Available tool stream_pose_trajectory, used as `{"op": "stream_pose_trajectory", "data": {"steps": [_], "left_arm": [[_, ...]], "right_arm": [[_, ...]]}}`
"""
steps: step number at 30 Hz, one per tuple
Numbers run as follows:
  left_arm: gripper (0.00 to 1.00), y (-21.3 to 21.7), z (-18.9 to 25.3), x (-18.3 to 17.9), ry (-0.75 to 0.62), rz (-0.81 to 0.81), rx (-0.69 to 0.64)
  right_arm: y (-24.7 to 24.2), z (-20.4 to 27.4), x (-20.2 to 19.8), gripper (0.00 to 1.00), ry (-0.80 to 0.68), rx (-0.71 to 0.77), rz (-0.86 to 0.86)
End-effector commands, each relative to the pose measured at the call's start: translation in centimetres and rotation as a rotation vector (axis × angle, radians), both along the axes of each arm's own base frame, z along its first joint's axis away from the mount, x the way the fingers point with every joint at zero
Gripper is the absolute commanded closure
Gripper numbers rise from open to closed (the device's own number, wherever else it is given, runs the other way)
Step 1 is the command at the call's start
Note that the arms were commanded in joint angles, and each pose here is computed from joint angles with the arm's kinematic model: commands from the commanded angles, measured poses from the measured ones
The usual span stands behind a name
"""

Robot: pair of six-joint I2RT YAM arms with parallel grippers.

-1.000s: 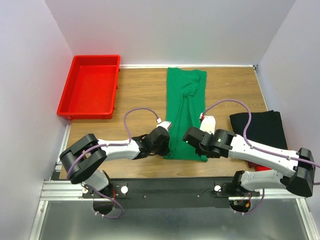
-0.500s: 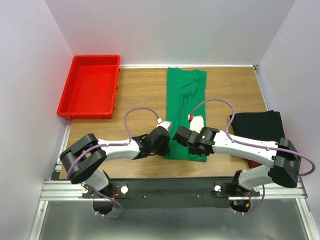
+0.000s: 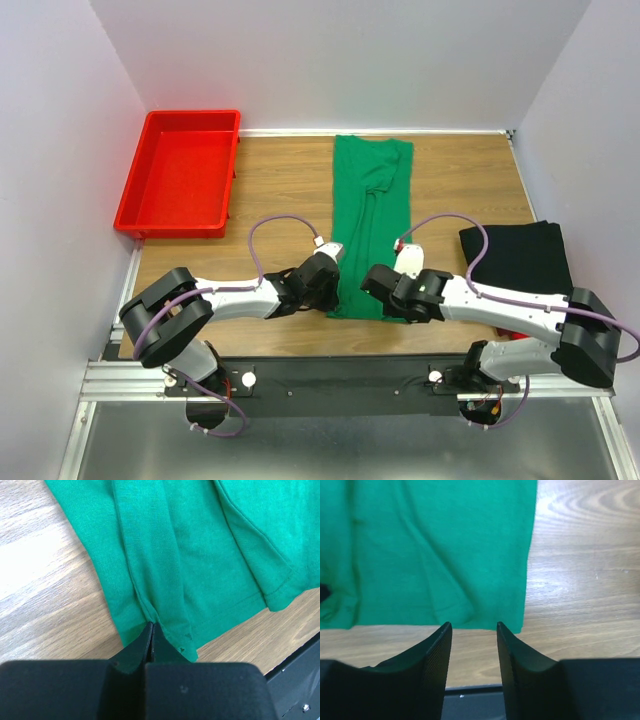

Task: Fold and stack the t-shirts
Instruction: Fold the tshirt

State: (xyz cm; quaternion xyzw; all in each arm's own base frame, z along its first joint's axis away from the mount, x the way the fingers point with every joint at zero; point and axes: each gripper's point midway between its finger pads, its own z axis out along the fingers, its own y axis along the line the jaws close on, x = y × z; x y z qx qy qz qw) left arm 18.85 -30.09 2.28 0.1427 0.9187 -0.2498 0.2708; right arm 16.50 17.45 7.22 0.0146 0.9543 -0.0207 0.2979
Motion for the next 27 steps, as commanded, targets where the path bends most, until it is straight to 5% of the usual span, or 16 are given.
{"op": "stream_pose_trajectory", "data": {"steps": [1,15,27], "left_arm": [[1.00,0.7,-0.3,-0.2,0.010,-0.007,0.037],[1.00,0.8,-0.3,-0.2,0.007,-0.009,0.040],[1.00,1.0,-0.3,-0.3,0.006,-0.007,0.040]], "right_arm": [[0.9,-1.0,0.7,0.51,-0.014,0.106,-0.053],[2.0,-2.3,2.0,0.51,-0.005,0.338,-0.052],[1.2,-5.2,0.3,0.57,0.088,0.318,-0.096]]}}
